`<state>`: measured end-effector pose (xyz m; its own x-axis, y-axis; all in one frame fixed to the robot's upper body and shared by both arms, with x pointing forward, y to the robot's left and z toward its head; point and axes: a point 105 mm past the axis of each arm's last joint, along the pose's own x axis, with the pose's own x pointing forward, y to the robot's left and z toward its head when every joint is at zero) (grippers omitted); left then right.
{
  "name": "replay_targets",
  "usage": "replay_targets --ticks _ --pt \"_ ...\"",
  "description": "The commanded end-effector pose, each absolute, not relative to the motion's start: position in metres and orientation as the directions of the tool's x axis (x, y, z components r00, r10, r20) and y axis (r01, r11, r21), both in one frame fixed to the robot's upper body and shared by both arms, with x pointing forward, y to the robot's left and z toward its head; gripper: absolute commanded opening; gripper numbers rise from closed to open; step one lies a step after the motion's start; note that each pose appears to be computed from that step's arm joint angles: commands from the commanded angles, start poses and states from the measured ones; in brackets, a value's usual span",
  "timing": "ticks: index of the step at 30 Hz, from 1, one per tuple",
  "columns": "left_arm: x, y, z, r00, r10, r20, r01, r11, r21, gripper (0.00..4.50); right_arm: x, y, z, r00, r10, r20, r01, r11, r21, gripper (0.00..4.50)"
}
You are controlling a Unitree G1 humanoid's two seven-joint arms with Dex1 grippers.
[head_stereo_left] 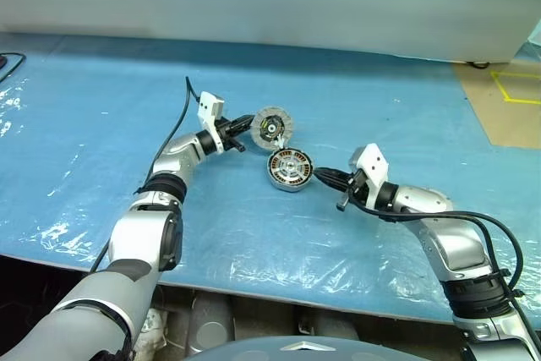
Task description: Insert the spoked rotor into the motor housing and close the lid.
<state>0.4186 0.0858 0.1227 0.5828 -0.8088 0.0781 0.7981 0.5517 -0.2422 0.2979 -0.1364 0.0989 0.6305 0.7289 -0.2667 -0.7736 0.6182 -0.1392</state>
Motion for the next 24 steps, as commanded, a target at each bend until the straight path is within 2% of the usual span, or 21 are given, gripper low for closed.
replay_targets --ticks 1,7,13,20,24 --pt "0.418 0.08 0.138 0.539 -0.831 0.134 0.832 0.502 -0.236 0.02 0.297 -0.143 0.109 0.657 0.716 -0.238 -0.754 0.632 -0.18 0.0" --pt "0.413 0.074 0.156 0.474 -0.843 0.254 0.87 0.403 -0.285 0.02 0.297 -0.145 0.104 0.661 0.709 -0.245 -0.75 0.639 -0.172 0.0" --pt "0.404 0.061 0.158 0.397 -0.872 0.288 0.897 0.302 -0.321 0.02 0.299 -0.142 0.101 0.658 0.712 -0.246 -0.752 0.638 -0.166 0.0" --pt "0.391 0.037 0.148 0.288 -0.929 0.234 0.925 0.206 -0.32 0.02 0.302 -0.149 0.102 0.68 0.692 -0.242 -0.733 0.659 -0.173 0.0" --pt "0.376 0.023 0.133 0.179 -0.971 0.16 0.941 0.122 -0.315 0.02 0.303 -0.156 0.102 0.7 0.672 -0.242 -0.713 0.678 -0.181 0.0"
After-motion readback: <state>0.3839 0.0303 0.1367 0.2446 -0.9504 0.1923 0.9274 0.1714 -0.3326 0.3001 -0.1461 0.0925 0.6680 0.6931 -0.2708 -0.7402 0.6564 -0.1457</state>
